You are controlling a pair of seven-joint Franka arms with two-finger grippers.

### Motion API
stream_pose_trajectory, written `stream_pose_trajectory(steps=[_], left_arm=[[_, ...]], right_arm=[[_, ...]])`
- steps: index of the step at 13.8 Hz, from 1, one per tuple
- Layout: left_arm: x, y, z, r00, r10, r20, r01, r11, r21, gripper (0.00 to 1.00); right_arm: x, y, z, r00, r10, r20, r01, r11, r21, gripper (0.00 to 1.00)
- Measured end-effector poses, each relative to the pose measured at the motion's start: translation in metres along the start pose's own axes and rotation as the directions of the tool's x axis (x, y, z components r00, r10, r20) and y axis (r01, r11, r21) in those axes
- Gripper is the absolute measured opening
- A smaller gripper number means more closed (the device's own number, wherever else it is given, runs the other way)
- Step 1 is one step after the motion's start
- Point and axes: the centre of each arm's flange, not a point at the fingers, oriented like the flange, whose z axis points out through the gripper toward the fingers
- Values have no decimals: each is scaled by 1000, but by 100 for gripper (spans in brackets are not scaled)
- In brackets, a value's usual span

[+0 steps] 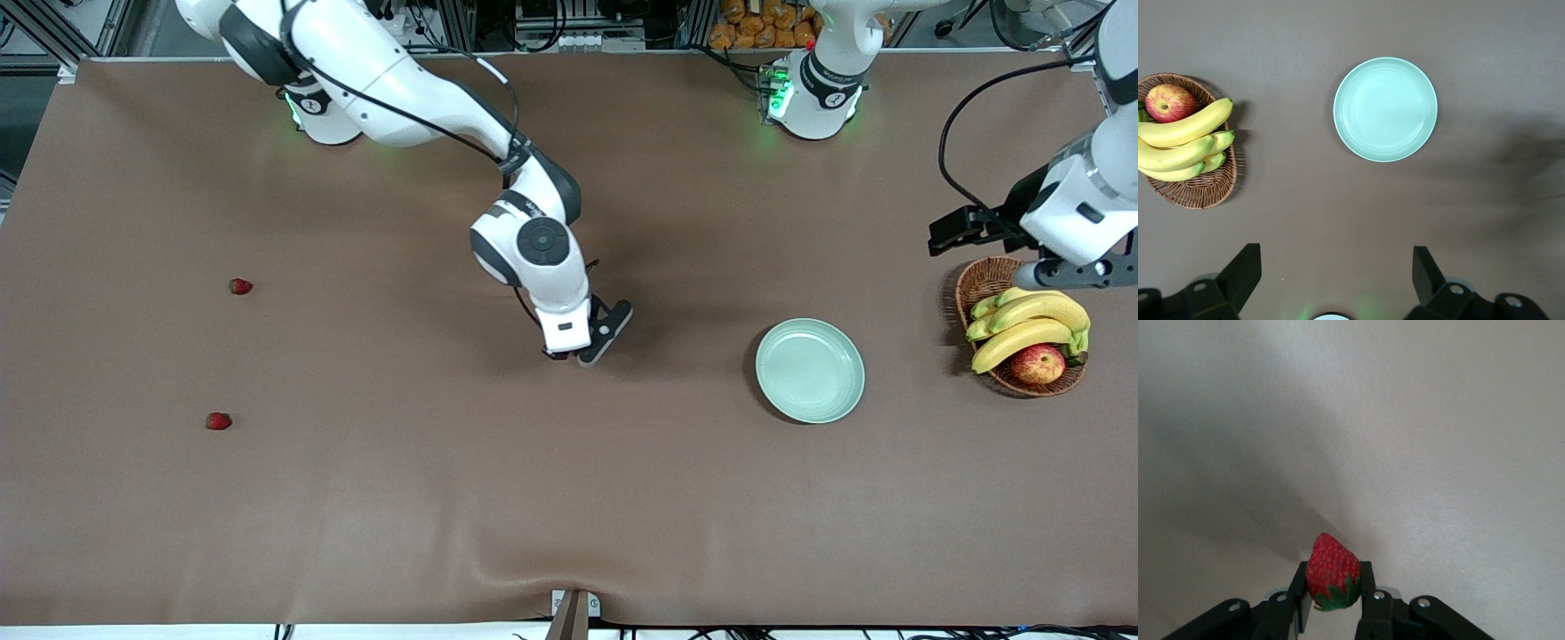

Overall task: Collect all strawberries into plate
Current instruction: 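Grasp the strawberry with the left gripper while the right gripper releases it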

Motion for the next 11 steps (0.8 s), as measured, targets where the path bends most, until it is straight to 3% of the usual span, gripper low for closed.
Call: stream_pose_trajectory(steps=[2,8,11], left_arm=[[9,3,11,1000,6,2,-6,1000,-2,100],[29,69,43,999,48,-20,-48,999,-13,100],[40,133,77,997,-68,-29,66,996,-54,100]], right_arm=[[-1,3,11,1000,1,12,0,999,-32,37],[12,28,-17,1000,25,-9,-25,996,-86,97],[9,88,-76,994,110,3,-109,987,-115,100]])
